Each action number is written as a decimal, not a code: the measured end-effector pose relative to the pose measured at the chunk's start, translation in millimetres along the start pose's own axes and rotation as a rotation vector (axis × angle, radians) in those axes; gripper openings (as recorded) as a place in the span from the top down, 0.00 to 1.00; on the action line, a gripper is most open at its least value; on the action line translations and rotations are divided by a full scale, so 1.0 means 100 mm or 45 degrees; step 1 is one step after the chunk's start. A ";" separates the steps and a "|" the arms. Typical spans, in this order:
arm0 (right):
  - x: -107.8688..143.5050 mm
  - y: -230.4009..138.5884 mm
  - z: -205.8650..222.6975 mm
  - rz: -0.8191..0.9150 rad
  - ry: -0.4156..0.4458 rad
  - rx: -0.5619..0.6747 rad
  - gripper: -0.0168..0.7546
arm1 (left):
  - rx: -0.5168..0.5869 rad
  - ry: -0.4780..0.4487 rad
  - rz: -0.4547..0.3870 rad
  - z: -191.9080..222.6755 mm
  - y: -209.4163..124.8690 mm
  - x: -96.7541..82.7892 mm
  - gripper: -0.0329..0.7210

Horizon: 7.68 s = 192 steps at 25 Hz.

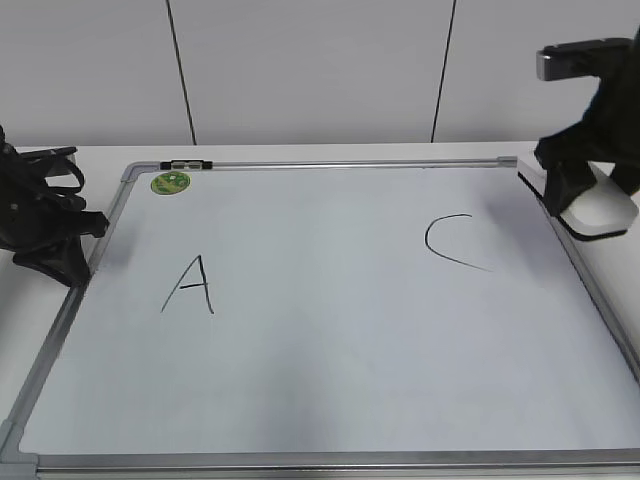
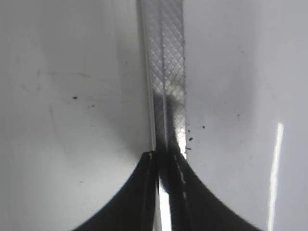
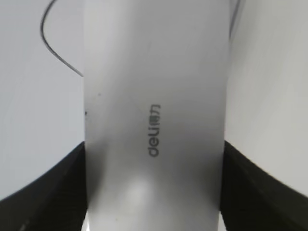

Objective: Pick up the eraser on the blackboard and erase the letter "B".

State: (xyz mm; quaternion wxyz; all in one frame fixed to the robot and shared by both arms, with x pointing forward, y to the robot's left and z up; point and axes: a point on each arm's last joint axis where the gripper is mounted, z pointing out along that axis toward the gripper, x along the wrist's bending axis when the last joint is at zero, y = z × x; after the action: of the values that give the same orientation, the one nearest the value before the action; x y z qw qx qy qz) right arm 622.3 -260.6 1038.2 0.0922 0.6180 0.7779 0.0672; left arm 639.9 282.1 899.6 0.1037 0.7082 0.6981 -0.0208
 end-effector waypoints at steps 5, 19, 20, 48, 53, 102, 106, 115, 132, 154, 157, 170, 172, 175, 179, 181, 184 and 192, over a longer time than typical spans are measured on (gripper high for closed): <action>-0.17 -0.32 0.23 0.134 0.047 -0.027 0.28 | 0.000 0.000 0.000 0.00 0.00 0.00 0.91; -0.34 -0.42 0.77 0.329 0.116 -0.049 0.28 | 0.000 0.000 0.000 0.00 0.00 0.00 0.91; -0.34 -0.41 0.80 0.333 0.121 -0.044 0.28 | 0.000 0.000 0.000 0.00 0.00 0.00 0.91; -0.36 -0.43 0.86 0.304 0.095 -0.007 0.20 | 0.000 -0.001 0.001 0.00 0.01 0.00 0.90; -0.36 -0.45 0.71 0.289 0.083 -0.019 0.20 | 0.003 0.004 0.024 -0.03 0.10 0.00 0.78; 0.16 -2.03 -2.01 0.264 0.124 -0.620 0.21 | -0.423 0.010 0.113 -2.38 -2.41 -0.41 0.44; 0.28 -2.45 -2.10 0.259 0.112 -0.730 0.21 | -0.433 -0.026 0.149 -2.22 -2.77 -0.43 0.44; 0.43 -3.28 -1.81 0.212 -0.003 -0.843 0.21 | -0.601 0.031 0.209 -2.21 -3.21 -0.38 0.44; 0.43 -3.49 -0.86 0.221 -0.062 -0.663 0.21 | -0.588 0.111 0.170 -1.77 -3.18 -0.24 0.44; 0.43 -3.46 -0.83 0.227 -0.066 -0.694 0.22 | -0.611 0.113 0.172 -1.77 -3.19 -0.24 0.44; 0.43 -3.47 -0.83 0.227 -0.066 -0.696 0.22 | -0.678 0.111 0.180 -1.81 -3.26 -0.24 0.44; 0.49 -3.72 -0.92 0.222 -0.101 -0.937 0.22 | -1.134 0.105 0.213 -1.98 -3.79 -0.24 0.44; 0.50 -3.78 -0.93 0.221 -0.108 -0.987 0.22 | -1.186 0.111 0.207 -1.99 -3.86 -0.23 0.44; 0.51 -3.80 -0.93 0.220 -0.109 -1.009 0.22 | -1.190 0.125 0.188 -1.99 -3.87 -0.23 0.46; 0.51 -3.80 -0.93 0.220 -0.110 -1.011 0.22 | -1.191 0.129 0.178 -1.99 -3.87 -0.24 0.48; 0.51 -3.80 -0.93 0.220 -0.110 -1.011 0.22 | -1.192 0.131 0.176 -1.99 -3.87 -0.24 0.49; 0.51 -3.80 -0.93 0.220 -0.110 -1.011 0.22 | -1.192 0.131 0.176 -1.99 -3.87 -0.24 0.49; 0.51 -3.80 -0.93 0.220 -0.109 -1.009 0.22 | -1.192 0.131 0.176 -1.99 -3.87 -0.24 0.52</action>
State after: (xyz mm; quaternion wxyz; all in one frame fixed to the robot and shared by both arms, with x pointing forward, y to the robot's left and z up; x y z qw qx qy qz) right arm 229.1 -296.5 1042.7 0.3496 0.5999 0.6324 0.3433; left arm 232.5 295.3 1052.5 0.3781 0.6302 0.5880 0.3378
